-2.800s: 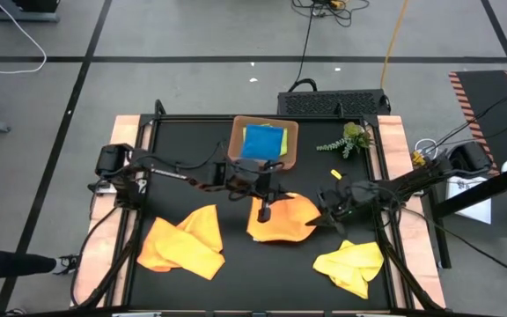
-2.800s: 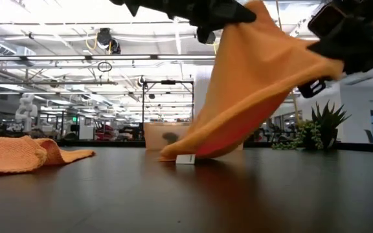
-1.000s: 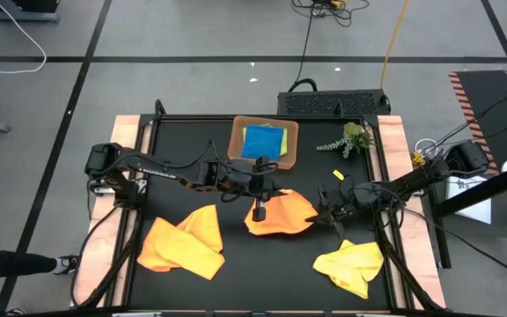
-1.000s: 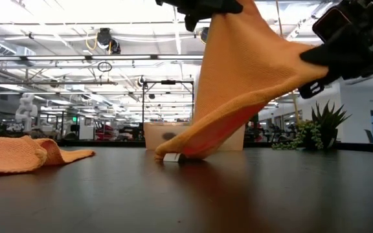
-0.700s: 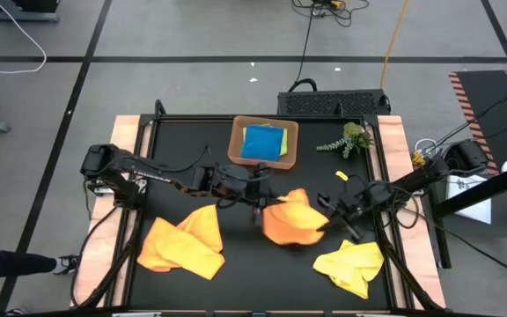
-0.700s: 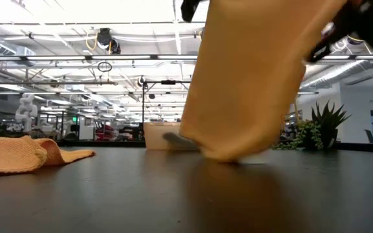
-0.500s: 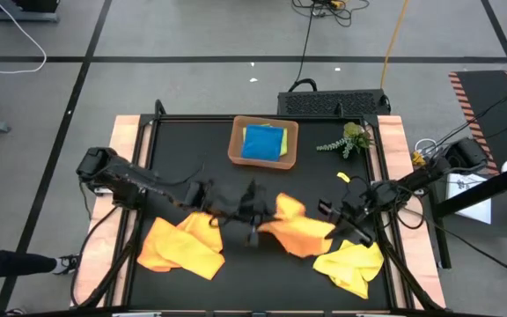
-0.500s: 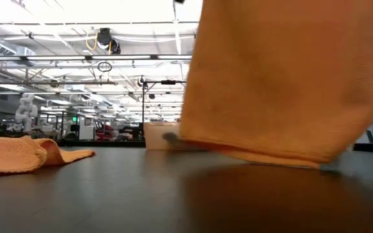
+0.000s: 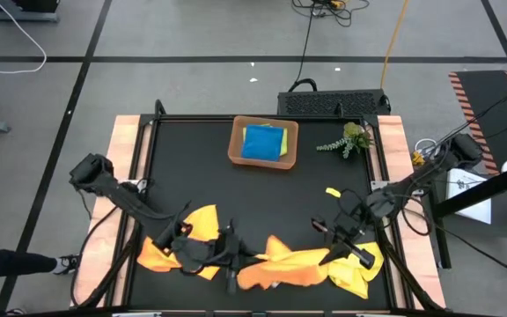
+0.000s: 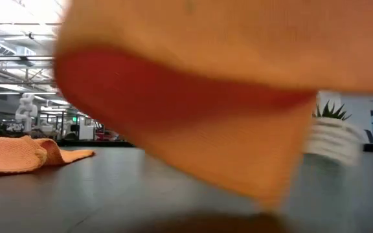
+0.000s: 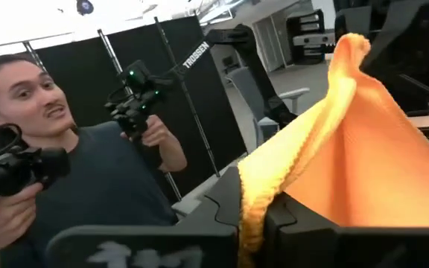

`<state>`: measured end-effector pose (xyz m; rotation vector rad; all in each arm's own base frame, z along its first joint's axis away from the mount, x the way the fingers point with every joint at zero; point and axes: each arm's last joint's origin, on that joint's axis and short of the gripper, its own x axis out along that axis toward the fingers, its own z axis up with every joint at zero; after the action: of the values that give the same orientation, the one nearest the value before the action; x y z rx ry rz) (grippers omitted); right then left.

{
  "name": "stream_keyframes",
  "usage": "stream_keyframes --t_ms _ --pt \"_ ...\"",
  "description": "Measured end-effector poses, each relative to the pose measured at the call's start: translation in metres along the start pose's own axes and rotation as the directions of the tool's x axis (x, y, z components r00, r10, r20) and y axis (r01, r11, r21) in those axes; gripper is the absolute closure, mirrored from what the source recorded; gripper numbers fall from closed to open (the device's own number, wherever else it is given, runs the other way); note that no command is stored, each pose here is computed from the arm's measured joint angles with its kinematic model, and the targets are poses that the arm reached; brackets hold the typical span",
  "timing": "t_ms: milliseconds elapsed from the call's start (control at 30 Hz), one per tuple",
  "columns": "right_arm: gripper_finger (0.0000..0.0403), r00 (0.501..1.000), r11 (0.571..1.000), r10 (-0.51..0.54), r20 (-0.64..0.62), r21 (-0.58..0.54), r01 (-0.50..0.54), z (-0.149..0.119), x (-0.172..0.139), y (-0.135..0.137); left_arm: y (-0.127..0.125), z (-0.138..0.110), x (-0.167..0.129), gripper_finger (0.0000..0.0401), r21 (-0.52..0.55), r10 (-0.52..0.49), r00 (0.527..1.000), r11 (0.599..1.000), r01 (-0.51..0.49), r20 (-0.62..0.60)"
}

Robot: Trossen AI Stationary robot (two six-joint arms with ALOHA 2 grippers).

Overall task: Fold microfiber towels
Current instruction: Fold the orange microfiber towel

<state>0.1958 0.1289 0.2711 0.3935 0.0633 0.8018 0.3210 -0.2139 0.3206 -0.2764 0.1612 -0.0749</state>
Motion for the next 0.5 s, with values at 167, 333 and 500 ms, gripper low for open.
stream_keyframes --t_ms 167,333,500 --pt "0.0403 0.994 0.993 -0.111 -0.023 0.023 0.112 -0.001 0.003 0.000 -0.009 -0.006 -0.007 0.0400 -0.003 0.065 0.998 0.998 -0.064 0.002" --pt "0.0403 0.965 0.966 -0.250 -0.077 0.045 0.254 -0.005 -0.002 -0.015 0.011 -0.015 -0.001 0.0400 0.009 0.167 0.980 0.986 -0.167 -0.105" --pt "0.0403 0.916 0.925 -0.366 -0.163 0.044 0.377 -0.013 -0.007 -0.029 0.027 -0.009 0.004 0.0398 0.035 0.203 0.972 0.979 -0.200 -0.116"
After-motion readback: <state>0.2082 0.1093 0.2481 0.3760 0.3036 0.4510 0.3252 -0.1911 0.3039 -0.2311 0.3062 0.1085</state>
